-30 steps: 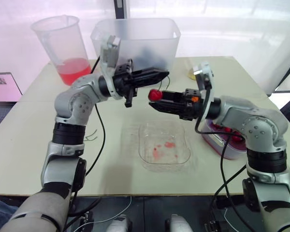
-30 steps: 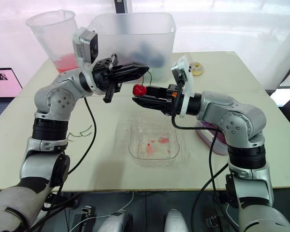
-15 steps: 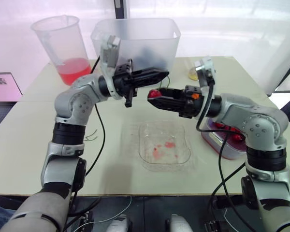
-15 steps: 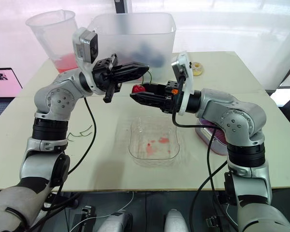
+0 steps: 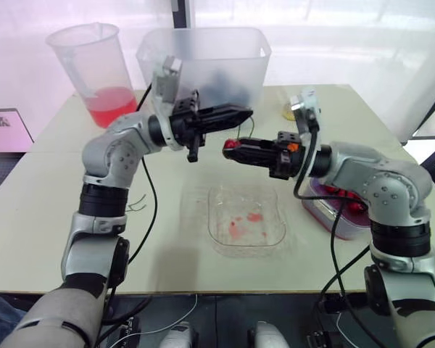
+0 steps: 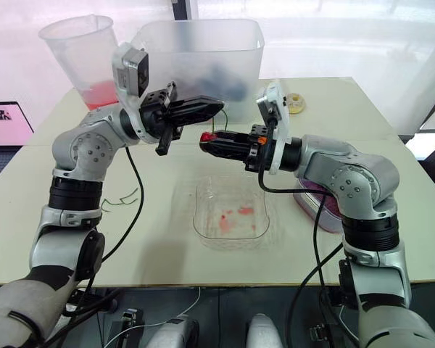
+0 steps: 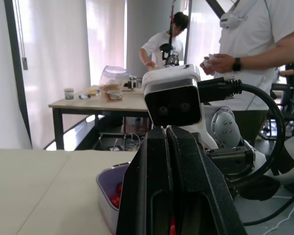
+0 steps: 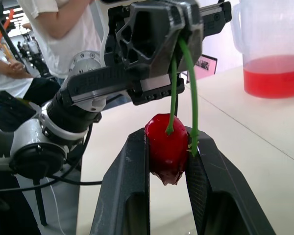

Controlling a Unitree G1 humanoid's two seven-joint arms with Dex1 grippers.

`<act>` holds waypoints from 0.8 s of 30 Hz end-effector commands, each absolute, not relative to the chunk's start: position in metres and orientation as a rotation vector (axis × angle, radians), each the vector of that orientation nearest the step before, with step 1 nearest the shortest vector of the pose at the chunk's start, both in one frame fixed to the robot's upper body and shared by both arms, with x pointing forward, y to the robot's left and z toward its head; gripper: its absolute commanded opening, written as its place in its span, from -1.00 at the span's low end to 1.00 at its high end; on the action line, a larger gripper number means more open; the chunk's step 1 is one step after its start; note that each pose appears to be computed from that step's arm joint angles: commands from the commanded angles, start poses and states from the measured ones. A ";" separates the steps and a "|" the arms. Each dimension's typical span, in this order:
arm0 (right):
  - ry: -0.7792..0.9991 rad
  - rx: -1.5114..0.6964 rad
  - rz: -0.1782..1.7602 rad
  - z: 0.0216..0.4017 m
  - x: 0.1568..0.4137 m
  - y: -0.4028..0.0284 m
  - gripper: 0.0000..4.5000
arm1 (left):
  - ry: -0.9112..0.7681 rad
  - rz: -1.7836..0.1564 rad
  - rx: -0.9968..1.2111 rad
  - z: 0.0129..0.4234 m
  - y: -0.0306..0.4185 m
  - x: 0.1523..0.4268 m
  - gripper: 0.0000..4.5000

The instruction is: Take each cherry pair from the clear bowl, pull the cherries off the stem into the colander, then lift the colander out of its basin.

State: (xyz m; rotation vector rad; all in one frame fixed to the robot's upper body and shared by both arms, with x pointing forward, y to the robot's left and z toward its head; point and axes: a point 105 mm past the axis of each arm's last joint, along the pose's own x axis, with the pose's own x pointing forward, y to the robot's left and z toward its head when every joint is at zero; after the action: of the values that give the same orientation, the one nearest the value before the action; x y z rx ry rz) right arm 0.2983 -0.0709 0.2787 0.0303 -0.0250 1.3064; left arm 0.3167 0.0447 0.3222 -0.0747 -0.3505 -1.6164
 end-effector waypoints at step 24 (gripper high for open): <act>0.450 -0.575 0.636 0.255 0.303 -0.270 -0.72 | -0.413 -1.498 -0.043 0.333 0.076 0.318 -1.00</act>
State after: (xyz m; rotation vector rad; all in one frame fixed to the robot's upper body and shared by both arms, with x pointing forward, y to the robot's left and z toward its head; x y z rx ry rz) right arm 0.3017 -0.2602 0.2502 -0.5115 0.4549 0.6734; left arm 0.3251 0.0681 0.3195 -0.0596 -0.3495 -1.5114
